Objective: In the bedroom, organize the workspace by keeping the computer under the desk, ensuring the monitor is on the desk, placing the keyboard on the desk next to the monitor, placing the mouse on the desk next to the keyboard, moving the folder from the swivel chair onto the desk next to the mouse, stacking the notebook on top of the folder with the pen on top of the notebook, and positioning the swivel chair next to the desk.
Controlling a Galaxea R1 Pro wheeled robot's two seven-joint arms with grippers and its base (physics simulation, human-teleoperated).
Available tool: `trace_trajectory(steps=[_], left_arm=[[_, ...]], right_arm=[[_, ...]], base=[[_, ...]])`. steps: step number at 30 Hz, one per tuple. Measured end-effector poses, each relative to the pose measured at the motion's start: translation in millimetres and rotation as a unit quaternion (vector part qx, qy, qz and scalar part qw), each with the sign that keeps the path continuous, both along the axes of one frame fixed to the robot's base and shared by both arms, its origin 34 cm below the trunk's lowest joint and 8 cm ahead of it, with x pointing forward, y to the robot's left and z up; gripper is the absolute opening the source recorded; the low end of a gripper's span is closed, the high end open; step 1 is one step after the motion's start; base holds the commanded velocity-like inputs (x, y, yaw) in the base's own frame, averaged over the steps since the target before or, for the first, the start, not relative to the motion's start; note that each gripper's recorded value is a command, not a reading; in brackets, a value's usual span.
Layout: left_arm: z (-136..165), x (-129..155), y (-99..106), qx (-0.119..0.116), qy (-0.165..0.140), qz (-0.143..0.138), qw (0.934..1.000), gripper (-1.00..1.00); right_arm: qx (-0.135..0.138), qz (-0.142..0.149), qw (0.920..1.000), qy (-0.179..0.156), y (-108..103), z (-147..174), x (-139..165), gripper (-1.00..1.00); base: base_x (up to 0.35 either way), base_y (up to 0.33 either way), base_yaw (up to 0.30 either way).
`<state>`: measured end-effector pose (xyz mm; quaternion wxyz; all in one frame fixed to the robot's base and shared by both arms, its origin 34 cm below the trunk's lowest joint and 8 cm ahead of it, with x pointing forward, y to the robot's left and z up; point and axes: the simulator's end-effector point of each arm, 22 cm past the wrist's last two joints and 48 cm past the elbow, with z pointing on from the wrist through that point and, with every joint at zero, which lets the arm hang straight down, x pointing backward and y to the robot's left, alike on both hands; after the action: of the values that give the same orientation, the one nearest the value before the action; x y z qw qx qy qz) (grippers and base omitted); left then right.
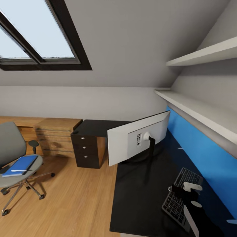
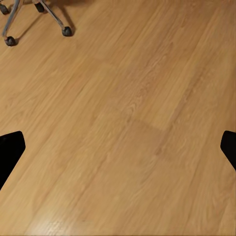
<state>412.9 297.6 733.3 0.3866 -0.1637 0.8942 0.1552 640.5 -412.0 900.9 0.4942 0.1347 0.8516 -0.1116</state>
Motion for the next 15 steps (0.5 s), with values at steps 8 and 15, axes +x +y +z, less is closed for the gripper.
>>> trace_trajectory(steps=[8, 15], left_arm=[[-0.1, -0.2, 1.9, 0.001, 0.0, 0.001, 1.0, 1.0], [4.7, 6.9, -0.8, -0.002, -0.009, -0.002, 1.0, 1.0]], right_arm=[[0.001, -0.002, 1.0, -0.001, -1.2, -3.9, 9.1, 1.0], [0.01, -0.006, 0.9996, 0.027, 1.0, -24.8, 11.6, 1.0]], base=[[0.226, -0.003, 0.0], [0.029, 0.0, 0.0]])
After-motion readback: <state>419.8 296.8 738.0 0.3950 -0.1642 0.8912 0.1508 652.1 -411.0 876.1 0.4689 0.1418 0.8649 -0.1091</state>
